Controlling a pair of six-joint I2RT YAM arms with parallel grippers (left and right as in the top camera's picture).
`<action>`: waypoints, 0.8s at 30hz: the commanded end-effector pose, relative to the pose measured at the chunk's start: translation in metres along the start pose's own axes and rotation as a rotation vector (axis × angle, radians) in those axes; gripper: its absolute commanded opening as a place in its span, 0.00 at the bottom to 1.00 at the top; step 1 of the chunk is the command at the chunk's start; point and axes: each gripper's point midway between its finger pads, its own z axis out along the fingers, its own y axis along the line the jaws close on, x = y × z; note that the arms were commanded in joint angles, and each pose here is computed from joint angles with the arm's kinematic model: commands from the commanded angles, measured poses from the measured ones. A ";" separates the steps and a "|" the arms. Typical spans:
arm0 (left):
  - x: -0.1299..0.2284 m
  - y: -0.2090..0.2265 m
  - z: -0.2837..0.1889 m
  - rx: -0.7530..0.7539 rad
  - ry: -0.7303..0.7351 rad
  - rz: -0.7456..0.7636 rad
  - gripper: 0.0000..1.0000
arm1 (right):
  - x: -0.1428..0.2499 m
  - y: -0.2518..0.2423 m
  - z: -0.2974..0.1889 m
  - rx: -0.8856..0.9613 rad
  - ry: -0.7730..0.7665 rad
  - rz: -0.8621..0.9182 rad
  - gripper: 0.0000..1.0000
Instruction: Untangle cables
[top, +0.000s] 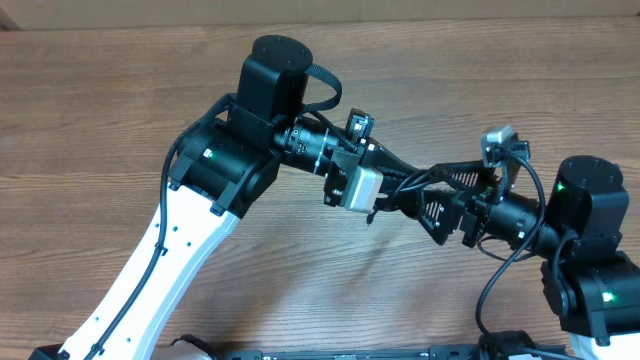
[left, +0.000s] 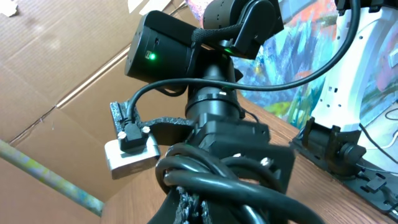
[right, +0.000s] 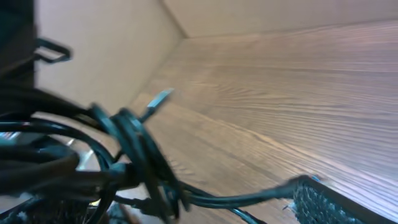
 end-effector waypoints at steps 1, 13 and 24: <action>-0.039 -0.013 -0.004 0.076 -0.142 0.025 0.04 | -0.003 -0.045 -0.001 0.236 -0.032 0.068 1.00; -0.046 -0.026 -0.005 0.131 -0.196 -0.047 0.05 | -0.019 -0.044 -0.002 0.236 -0.101 0.102 1.00; -0.045 -0.036 -0.001 0.161 -0.195 -0.133 0.04 | -0.047 -0.036 -0.005 0.200 -0.210 0.091 1.00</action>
